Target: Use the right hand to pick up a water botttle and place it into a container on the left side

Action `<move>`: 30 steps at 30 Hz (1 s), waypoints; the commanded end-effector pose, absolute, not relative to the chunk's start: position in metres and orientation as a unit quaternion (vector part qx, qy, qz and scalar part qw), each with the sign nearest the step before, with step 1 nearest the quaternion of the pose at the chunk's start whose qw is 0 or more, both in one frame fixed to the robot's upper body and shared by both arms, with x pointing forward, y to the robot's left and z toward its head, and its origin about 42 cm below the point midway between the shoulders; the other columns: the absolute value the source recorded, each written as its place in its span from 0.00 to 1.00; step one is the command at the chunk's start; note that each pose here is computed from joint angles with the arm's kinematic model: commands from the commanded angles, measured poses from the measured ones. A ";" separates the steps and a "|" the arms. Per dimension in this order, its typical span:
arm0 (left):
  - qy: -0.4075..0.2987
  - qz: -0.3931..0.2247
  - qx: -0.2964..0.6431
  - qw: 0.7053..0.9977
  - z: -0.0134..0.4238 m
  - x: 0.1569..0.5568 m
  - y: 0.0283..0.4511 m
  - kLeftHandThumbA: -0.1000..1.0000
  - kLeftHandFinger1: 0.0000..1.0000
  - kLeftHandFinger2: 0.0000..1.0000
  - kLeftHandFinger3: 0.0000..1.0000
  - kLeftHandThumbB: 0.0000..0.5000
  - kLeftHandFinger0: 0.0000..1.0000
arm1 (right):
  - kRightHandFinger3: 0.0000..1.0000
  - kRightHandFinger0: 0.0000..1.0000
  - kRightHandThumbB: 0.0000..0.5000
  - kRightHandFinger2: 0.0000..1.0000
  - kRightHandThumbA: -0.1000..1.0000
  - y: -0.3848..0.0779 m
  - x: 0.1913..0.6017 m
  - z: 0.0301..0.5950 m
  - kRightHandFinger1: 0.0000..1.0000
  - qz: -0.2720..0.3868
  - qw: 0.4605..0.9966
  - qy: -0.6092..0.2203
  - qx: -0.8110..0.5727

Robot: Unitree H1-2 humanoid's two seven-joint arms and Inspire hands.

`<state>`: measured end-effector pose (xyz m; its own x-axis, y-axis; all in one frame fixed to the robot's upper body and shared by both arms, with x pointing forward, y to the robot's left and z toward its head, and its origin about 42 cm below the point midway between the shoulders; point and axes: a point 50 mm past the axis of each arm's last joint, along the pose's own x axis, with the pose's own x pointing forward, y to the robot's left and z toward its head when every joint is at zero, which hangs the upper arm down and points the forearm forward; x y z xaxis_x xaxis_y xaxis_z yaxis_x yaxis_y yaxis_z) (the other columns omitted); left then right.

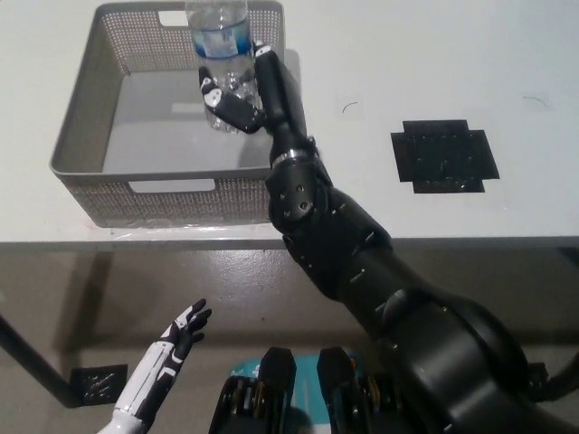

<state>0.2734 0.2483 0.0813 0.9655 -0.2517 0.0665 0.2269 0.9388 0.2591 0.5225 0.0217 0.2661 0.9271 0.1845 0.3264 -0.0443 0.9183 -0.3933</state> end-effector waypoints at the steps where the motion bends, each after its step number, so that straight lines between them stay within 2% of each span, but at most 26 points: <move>1: -0.068 -0.135 0.135 0.979 0.094 0.284 0.250 1.00 1.00 1.00 1.00 0.58 1.00 | 0.68 0.50 0.48 0.71 0.34 0.021 0.532 0.293 0.66 0.107 0.948 -0.208 -0.217; 3: -0.068 -0.137 0.138 0.979 0.095 0.284 0.249 1.00 1.00 1.00 1.00 0.60 1.00 | 0.91 0.67 0.63 0.90 0.46 0.016 0.534 0.290 0.80 0.122 0.948 -0.201 -0.216; 4: -0.068 -0.137 0.138 0.978 0.096 0.285 0.249 1.00 1.00 1.00 1.00 0.60 1.00 | 0.95 0.69 0.63 0.92 0.47 0.016 0.535 0.290 0.80 0.125 0.947 -0.200 -0.217; 5: -0.069 -0.140 0.136 0.978 0.096 0.286 0.249 1.00 1.00 1.00 1.00 0.58 1.00 | 1.00 0.69 0.75 1.00 0.52 0.014 0.536 0.290 0.84 0.131 0.950 -0.191 -0.211; 6: -0.070 -0.141 0.135 0.978 0.096 0.287 0.249 1.00 1.00 1.00 1.00 0.58 1.00 | 1.00 0.67 0.80 1.00 0.56 0.012 0.536 0.289 0.86 0.135 0.950 -0.190 -0.206; 7: -0.070 -0.142 0.135 0.978 0.096 0.288 0.249 1.00 1.00 1.00 1.00 0.58 1.00 | 1.00 0.67 0.80 1.00 0.57 0.010 0.537 0.288 0.86 0.137 0.951 -0.189 -0.202; 9: -0.070 -0.143 0.136 0.978 0.097 0.289 0.248 1.00 1.00 1.00 1.00 0.59 1.00 | 1.00 0.77 0.87 1.00 0.63 0.007 0.538 0.288 0.98 0.142 0.952 -0.186 -0.199; 10: -0.071 -0.144 0.137 0.977 0.098 0.290 0.248 1.00 1.00 1.00 1.00 0.60 1.00 | 1.00 0.84 0.92 1.00 0.66 0.006 0.539 0.289 1.00 0.145 0.952 -0.184 -0.197; 12: -0.072 -0.145 0.137 0.977 0.099 0.291 0.248 1.00 1.00 1.00 1.00 0.60 1.00 | 1.00 1.00 0.94 1.00 0.72 0.004 0.540 0.289 1.00 0.153 0.950 -0.182 -0.200; 13: -0.072 -0.145 0.137 0.977 0.099 0.291 0.248 1.00 1.00 1.00 1.00 0.60 1.00 | 1.00 1.00 0.94 1.00 0.73 0.003 0.541 0.289 1.00 0.155 0.949 -0.183 -0.203; 14: -0.073 -0.145 0.138 0.977 0.099 0.292 0.248 1.00 1.00 1.00 1.00 0.60 1.00 | 1.00 1.00 0.93 1.00 0.78 0.002 0.541 0.289 1.00 0.160 0.946 -0.185 -0.213; 16: -0.075 -0.145 0.140 0.977 0.099 0.292 0.248 1.00 1.00 1.00 1.00 0.60 1.00 | 1.00 1.00 0.99 1.00 0.86 0.000 0.542 0.289 1.00 0.163 0.944 -0.184 -0.222; 19: -0.076 -0.146 0.140 0.976 0.100 0.293 0.249 1.00 1.00 1.00 1.00 0.59 1.00 | 1.00 1.00 1.00 1.00 0.92 -0.001 0.544 0.291 1.00 0.171 0.942 -0.175 -0.232; 26: -0.077 -0.148 0.137 0.976 0.100 0.294 0.247 1.00 1.00 1.00 1.00 0.58 1.00 | 1.00 1.00 1.00 1.00 1.00 -0.005 0.547 0.295 1.00 0.178 0.936 -0.172 -0.250; 30: -0.078 -0.149 0.142 0.976 0.100 0.294 0.247 1.00 1.00 1.00 1.00 0.59 1.00 | 1.00 1.00 1.00 1.00 1.00 -0.010 0.549 0.298 1.00 0.175 0.936 -0.176 -0.249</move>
<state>0.2887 0.2445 0.0904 0.9522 -0.2955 0.0771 0.2647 0.9246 0.2741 0.5400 -0.0132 0.2595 0.9055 0.3822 0.1846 -0.2472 0.8284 -0.5027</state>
